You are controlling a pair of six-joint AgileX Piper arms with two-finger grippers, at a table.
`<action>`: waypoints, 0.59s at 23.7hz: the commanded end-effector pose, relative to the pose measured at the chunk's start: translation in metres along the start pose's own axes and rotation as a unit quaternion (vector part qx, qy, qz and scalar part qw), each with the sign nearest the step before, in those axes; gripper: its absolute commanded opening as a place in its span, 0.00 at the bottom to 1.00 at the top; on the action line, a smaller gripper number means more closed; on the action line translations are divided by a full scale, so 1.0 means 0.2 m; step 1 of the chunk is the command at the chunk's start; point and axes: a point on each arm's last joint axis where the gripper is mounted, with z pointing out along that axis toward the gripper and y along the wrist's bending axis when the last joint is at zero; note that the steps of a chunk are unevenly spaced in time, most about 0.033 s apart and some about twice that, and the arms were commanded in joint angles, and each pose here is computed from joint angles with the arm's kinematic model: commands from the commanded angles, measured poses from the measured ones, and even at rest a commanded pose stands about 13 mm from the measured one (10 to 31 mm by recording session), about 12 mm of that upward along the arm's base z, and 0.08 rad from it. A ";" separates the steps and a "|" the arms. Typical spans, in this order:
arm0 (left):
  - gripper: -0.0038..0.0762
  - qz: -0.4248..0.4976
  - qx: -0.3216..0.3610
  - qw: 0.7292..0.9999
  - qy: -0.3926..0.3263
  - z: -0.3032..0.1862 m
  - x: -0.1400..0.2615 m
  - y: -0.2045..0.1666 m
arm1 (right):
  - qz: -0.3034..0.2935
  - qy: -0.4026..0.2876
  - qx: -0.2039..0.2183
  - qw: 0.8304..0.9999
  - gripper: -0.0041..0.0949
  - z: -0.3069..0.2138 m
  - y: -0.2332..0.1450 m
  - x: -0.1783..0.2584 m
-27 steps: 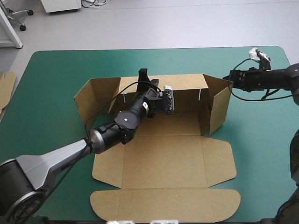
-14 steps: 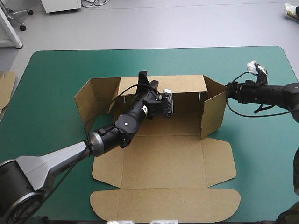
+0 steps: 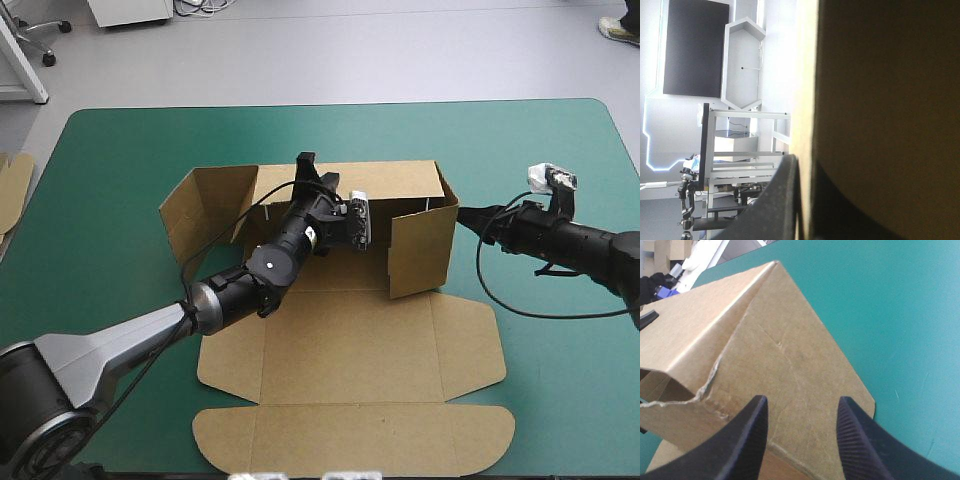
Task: Fold the box
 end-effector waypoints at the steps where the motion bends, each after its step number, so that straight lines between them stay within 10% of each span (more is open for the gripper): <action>1: 0.03 -0.032 -0.012 0.999 -0.007 -0.05 -0.01 0.05 | -0.047 -0.038 -0.012 0.998 0.46 -0.02 0.16 -0.03; 14: 0.03 -0.031 -0.012 0.999 -0.007 -0.05 -0.01 0.05 | -0.188 -0.007 0.092 0.978 0.40 -0.05 0.39 0.04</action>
